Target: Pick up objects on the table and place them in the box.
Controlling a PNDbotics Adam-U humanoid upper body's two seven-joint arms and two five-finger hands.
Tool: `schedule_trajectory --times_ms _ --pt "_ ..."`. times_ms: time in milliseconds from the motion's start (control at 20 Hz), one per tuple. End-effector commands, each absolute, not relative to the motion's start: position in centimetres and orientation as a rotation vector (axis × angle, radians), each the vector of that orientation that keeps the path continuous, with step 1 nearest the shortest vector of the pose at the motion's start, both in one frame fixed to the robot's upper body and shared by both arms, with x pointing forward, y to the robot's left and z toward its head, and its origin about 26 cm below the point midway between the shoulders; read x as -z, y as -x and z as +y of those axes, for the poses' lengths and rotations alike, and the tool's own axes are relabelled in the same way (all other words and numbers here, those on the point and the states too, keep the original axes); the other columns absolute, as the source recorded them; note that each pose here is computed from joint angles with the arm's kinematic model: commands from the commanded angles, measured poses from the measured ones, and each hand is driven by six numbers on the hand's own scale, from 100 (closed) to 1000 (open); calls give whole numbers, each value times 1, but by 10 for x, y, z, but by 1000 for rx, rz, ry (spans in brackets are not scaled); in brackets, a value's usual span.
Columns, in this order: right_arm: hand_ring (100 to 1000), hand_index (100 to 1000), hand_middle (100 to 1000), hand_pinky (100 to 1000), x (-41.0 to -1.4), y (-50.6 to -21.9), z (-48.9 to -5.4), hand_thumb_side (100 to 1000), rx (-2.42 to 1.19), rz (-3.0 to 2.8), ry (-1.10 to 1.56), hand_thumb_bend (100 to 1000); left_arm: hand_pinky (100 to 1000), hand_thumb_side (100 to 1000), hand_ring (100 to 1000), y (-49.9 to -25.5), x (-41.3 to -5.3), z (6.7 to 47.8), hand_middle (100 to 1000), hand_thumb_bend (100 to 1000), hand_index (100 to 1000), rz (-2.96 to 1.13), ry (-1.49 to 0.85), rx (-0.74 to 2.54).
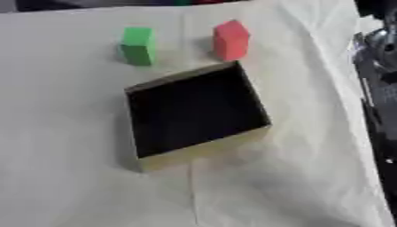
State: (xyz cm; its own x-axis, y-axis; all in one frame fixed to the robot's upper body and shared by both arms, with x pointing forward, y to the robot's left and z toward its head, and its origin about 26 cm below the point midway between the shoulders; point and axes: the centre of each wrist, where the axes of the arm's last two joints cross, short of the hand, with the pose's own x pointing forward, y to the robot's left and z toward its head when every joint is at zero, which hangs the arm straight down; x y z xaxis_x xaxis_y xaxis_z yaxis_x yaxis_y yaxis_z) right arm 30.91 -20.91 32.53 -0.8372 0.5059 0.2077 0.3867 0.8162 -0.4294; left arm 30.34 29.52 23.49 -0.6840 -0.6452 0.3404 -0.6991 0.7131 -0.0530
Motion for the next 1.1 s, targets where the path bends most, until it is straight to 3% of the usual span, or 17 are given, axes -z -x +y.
schedule_trajectory --times_ms 50,500,1100 --pt "722 951 658 861 -333 -306 -212 997 -540 -2710 708 100 770 845 650 -301 -243 297 690 132 885 -2653 -1073 -261" --pt "733 957 669 862 -340 -309 -202 992 -562 -2733 673 100 770 843 651 -301 -244 297 690 132 884 -2655 -1068 -257" --pt "806 986 776 898 -373 -344 -135 1000 -547 -2673 464 100 771 840 653 -301 -241 294 691 135 884 -2653 -1033 -229"
